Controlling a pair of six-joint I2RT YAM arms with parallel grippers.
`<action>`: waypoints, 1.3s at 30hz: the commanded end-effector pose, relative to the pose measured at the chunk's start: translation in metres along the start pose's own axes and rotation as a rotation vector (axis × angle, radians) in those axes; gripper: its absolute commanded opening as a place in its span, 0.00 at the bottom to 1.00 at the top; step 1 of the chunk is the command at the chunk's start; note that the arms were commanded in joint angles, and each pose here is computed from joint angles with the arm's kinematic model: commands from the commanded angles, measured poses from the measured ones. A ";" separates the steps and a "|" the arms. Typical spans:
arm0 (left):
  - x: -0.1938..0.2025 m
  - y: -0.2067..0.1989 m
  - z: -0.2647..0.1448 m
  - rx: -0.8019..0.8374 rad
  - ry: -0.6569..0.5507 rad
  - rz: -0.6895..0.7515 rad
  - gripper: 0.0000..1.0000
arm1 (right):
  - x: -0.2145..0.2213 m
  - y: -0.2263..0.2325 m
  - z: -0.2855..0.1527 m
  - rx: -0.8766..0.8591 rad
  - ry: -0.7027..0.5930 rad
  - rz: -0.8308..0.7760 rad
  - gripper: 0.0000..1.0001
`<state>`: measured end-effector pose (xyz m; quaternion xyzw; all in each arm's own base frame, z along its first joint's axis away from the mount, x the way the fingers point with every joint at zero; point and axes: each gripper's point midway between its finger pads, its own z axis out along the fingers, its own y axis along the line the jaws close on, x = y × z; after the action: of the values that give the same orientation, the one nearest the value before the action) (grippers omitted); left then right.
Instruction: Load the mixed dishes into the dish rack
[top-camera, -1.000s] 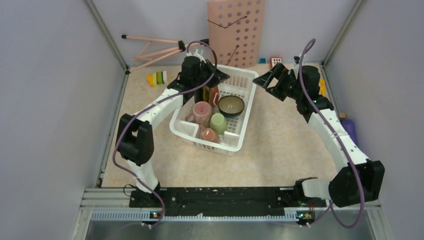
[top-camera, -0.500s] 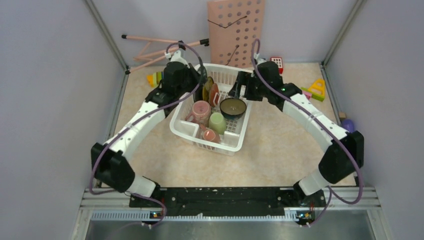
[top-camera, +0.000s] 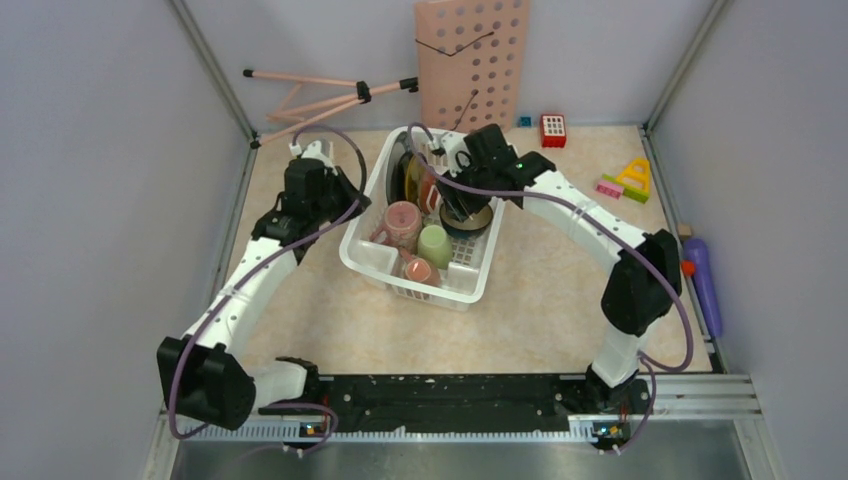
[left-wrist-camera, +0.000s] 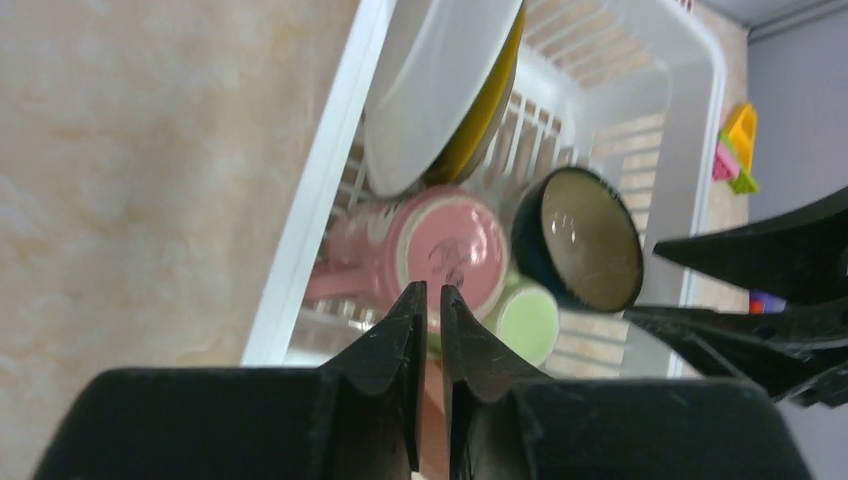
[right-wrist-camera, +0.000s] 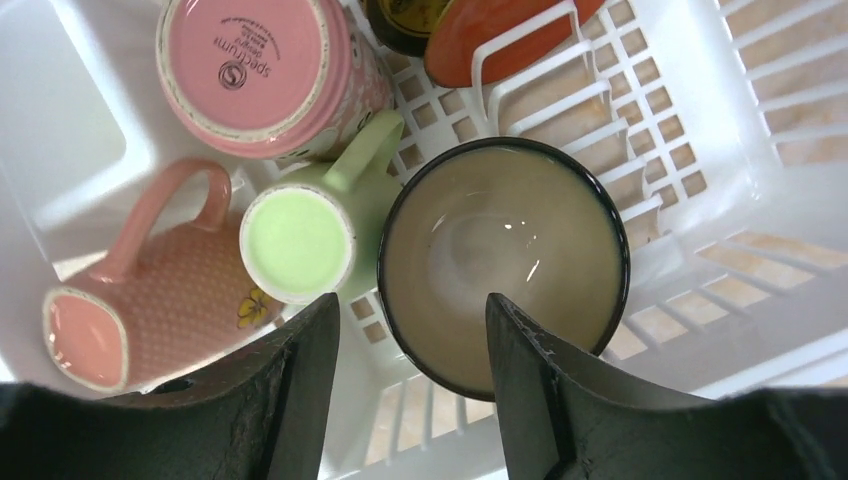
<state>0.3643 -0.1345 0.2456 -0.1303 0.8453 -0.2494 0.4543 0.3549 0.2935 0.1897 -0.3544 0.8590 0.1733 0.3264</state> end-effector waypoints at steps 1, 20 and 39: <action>0.017 -0.014 -0.025 0.114 0.031 0.001 0.16 | 0.003 0.004 0.005 -0.061 -0.006 -0.242 0.55; 0.026 0.022 -0.042 -0.044 0.036 0.016 0.51 | 0.051 0.012 0.040 -0.187 0.234 -0.237 0.25; 0.078 0.084 -0.044 -0.289 0.105 -0.136 0.65 | -0.057 -0.017 -0.024 -0.053 -0.167 -0.046 0.00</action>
<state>0.2920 -0.1027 0.1820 -0.2081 0.8781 -0.2035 0.3798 0.3566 0.2963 0.1563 -0.4244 0.8484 0.1791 0.2609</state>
